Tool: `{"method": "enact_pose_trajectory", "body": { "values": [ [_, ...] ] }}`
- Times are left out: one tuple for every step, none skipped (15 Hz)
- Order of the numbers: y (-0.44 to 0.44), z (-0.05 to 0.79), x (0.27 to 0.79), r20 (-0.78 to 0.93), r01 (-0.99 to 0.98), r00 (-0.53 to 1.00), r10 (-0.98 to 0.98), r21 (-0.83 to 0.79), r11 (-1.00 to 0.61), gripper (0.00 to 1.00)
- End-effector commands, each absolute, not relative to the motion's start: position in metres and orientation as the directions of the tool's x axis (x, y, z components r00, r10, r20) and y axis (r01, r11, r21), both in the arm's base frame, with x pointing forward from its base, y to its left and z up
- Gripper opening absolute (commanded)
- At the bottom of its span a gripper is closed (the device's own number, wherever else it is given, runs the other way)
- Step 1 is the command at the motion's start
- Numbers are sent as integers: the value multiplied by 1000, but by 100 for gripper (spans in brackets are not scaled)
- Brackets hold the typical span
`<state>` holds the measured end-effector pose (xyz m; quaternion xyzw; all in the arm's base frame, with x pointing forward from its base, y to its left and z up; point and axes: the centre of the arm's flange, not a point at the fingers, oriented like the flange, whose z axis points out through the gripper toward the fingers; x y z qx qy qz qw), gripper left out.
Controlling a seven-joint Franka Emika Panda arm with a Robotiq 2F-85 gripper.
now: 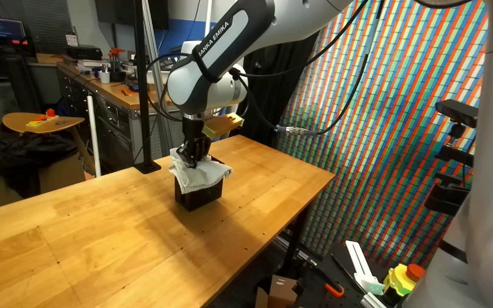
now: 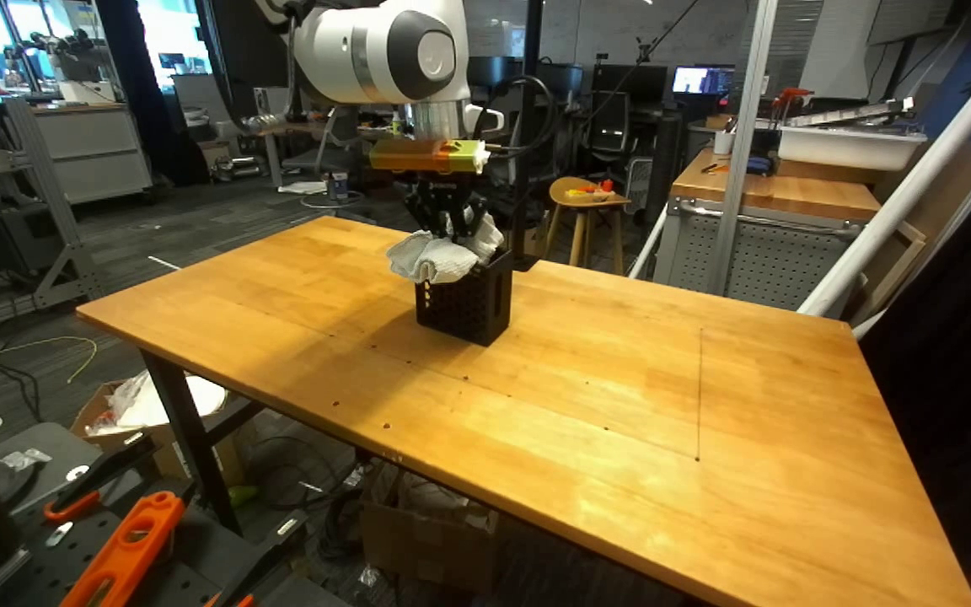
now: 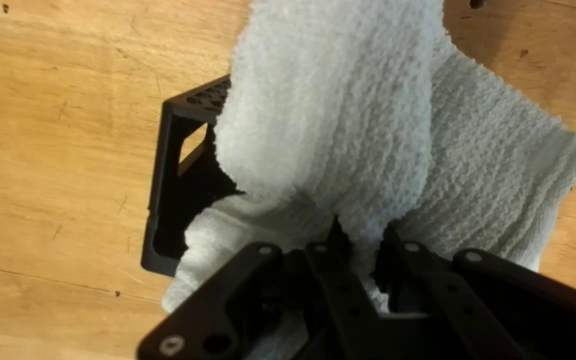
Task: Put the white towel in the black box
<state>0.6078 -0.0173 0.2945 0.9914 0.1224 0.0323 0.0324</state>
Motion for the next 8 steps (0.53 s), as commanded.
{"method": "enact_pose_trajectory", "body": {
  "values": [
    [-16,273,620,44,262,964,264,31,-964,10],
    [-18,269,618,40,265,963,266,24,-964,9],
    [-20,262,617,33,267,963,267,9,-964,10],
    [-23,254,615,26,269,963,268,-14,-963,10],
    [-25,244,613,11,272,962,272,-26,-962,9],
    [-27,238,612,6,274,962,274,-45,-961,10],
    [-30,228,608,-7,274,961,275,-65,-959,9],
    [-32,223,606,-12,272,962,274,-82,-959,10]
  ]
}}
